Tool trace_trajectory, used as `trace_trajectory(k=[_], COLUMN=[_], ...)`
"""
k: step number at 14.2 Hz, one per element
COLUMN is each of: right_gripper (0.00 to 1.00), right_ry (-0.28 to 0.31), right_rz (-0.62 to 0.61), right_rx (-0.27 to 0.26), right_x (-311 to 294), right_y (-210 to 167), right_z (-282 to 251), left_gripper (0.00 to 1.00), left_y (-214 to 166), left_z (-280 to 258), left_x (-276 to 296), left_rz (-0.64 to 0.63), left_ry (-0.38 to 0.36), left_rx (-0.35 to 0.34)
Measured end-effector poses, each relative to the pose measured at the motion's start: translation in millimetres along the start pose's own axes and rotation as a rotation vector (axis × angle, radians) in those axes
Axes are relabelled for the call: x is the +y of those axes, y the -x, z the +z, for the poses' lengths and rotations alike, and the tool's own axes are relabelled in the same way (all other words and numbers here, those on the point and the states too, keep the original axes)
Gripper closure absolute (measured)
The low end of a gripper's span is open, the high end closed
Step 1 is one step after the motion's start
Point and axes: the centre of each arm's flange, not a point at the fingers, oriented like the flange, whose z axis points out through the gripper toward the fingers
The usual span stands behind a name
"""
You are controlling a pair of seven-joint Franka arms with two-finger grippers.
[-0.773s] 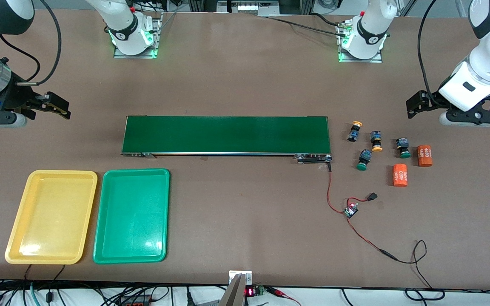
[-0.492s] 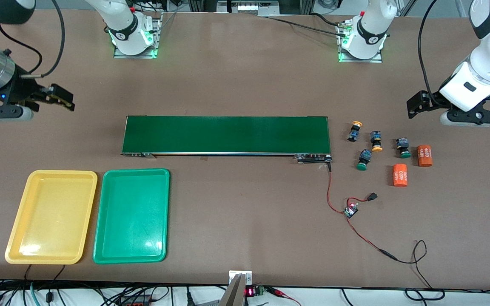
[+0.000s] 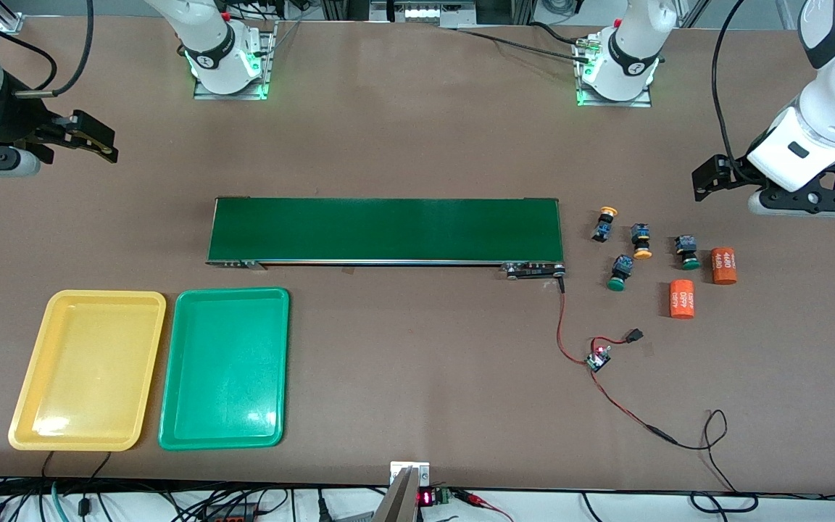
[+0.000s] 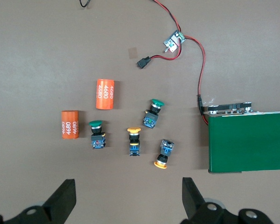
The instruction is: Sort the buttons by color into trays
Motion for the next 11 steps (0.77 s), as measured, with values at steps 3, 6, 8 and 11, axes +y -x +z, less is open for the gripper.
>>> trace_trajectory(k=[3,6,8,11], right_gripper=[0.00,0.00,0.00,0.00], right_ry=[-0.001,0.002,0.003,0.003], right_rz=[-0.002,-0.005,-0.006,-0.007], right_rx=[-0.007,-0.029,-0.067,-0.121], right_x=[-1,-2,-2,-2], right_y=[-9,-20,-33,-48], right_z=[10,27,51,82], left_gripper=[0.00,0.00,0.00,0.00], left_y=[-11,-29,-43,-70], left_z=[6,47,84,139], left_x=[1,3,1,-22], left_rz=[0.000,0.002,-0.003,-0.020], left_ry=[-0.001,-0.007,-0.012,-0.019], left_rx=[-0.008,-0.098,-0.146,-0.137])
